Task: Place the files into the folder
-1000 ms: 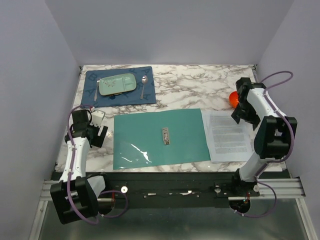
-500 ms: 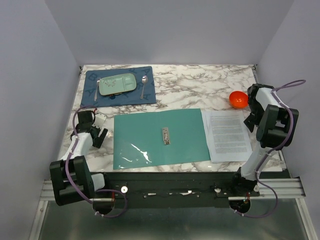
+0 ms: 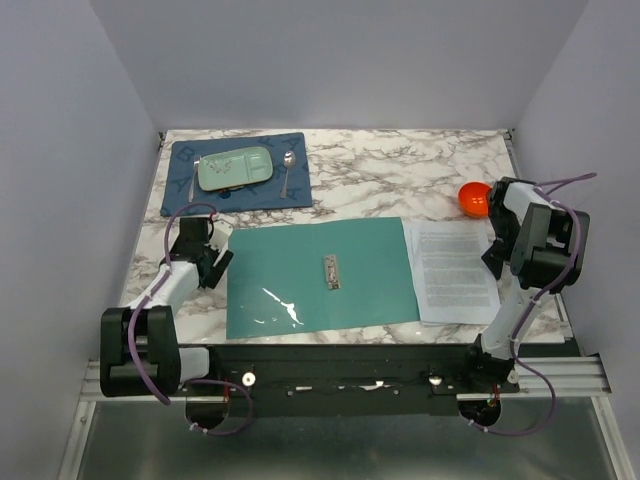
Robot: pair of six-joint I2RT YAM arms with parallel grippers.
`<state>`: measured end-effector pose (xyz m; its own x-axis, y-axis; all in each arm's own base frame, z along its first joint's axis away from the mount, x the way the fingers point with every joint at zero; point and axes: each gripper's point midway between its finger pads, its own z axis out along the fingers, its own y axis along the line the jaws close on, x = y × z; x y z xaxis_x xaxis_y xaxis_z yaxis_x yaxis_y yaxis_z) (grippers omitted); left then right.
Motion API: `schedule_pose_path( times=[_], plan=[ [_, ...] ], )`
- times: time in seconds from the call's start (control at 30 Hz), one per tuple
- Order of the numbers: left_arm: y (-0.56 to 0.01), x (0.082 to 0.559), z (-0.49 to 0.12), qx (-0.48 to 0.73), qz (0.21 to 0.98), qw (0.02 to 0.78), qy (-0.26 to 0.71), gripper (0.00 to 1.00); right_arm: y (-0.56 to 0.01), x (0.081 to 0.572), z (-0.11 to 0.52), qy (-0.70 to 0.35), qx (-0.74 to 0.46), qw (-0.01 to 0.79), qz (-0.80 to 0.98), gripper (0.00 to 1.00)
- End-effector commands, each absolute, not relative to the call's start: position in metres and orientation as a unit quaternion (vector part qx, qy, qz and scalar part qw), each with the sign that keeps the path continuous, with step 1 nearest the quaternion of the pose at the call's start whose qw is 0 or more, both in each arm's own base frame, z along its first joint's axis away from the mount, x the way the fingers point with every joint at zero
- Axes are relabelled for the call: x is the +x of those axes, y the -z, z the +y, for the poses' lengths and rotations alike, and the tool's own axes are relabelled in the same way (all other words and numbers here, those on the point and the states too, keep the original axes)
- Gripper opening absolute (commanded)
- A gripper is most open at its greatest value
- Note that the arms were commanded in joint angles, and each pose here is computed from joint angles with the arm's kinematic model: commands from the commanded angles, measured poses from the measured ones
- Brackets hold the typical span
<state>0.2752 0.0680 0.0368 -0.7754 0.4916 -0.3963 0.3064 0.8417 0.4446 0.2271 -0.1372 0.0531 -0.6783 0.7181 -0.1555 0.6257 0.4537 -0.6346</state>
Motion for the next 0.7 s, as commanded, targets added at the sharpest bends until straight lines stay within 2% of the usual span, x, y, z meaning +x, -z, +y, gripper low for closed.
schedule_pose_path(
  times=[0.0, 0.23, 0.67],
  plan=[
    [-0.021, 0.266, 0.058, 0.209, 0.935, 0.239, -0.159, 0.99, -0.040, 0.230, -0.123, -0.311, -0.396, 0.058, -0.862, 0.94],
    [-0.023, 0.269, 0.042, 0.218, 0.933, 0.247, -0.144, 0.99, -0.027, 0.237, -0.093, -0.263, -0.371, 0.043, -0.890, 0.94],
    [-0.021, 0.270, 0.031, 0.222, 0.934, 0.246, -0.131, 0.99, -0.018, 0.243, -0.044, -0.253, -0.277, 0.017, -0.927, 0.93]
  ],
)
